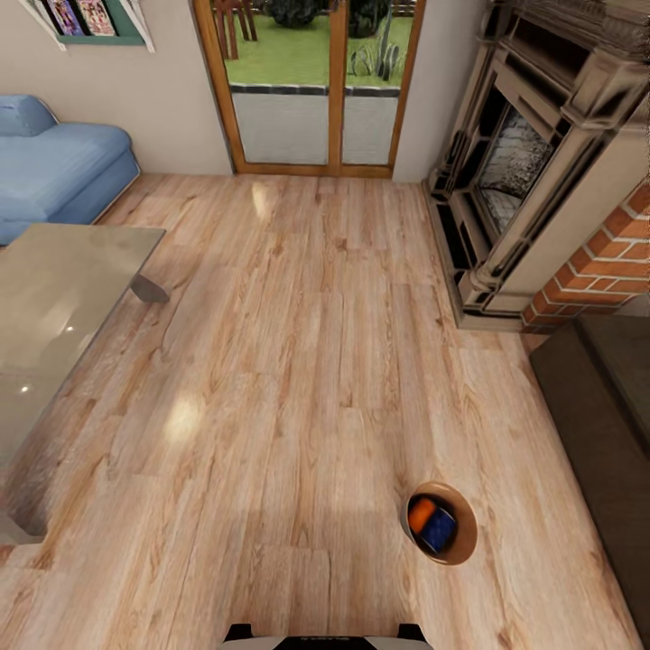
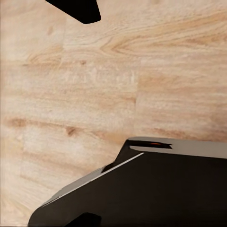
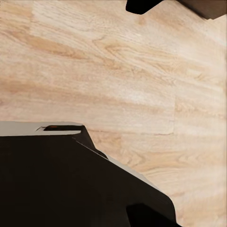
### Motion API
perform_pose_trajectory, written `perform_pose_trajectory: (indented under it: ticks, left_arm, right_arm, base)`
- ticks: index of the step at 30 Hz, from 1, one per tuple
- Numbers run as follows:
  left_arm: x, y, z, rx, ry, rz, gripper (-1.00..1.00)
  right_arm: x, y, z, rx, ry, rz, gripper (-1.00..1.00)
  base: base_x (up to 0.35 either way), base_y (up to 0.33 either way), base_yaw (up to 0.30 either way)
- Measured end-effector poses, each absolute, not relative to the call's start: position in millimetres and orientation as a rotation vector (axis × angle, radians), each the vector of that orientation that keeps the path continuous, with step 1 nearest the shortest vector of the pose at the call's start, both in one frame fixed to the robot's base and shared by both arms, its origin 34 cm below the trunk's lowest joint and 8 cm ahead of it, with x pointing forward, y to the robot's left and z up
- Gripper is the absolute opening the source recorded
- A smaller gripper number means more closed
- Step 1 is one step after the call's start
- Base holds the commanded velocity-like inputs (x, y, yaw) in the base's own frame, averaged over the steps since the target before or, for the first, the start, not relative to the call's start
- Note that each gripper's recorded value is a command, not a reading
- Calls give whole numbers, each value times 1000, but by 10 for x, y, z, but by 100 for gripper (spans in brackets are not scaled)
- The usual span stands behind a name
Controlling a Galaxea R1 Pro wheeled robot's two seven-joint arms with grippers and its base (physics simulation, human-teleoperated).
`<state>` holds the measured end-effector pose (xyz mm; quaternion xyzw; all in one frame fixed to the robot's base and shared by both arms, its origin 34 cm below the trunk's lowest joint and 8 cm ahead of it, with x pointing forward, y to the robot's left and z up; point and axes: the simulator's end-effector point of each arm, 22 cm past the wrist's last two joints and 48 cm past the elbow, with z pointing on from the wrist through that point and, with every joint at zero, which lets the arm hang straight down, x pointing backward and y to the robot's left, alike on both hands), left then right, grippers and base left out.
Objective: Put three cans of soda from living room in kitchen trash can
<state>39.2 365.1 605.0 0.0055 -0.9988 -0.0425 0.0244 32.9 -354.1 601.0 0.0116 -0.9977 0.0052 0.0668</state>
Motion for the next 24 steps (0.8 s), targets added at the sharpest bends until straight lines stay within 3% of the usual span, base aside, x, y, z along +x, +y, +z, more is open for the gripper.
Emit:
perform_pose_trajectory:
  ticks: [24]
  left_arm:
    - [430, 3546, 6232, 28, -3126, -113, 100]
  right_arm:
    - [352, -3484, 6200, 31, -3038, 2, 100]
  base:
    - [0, 0, 0]
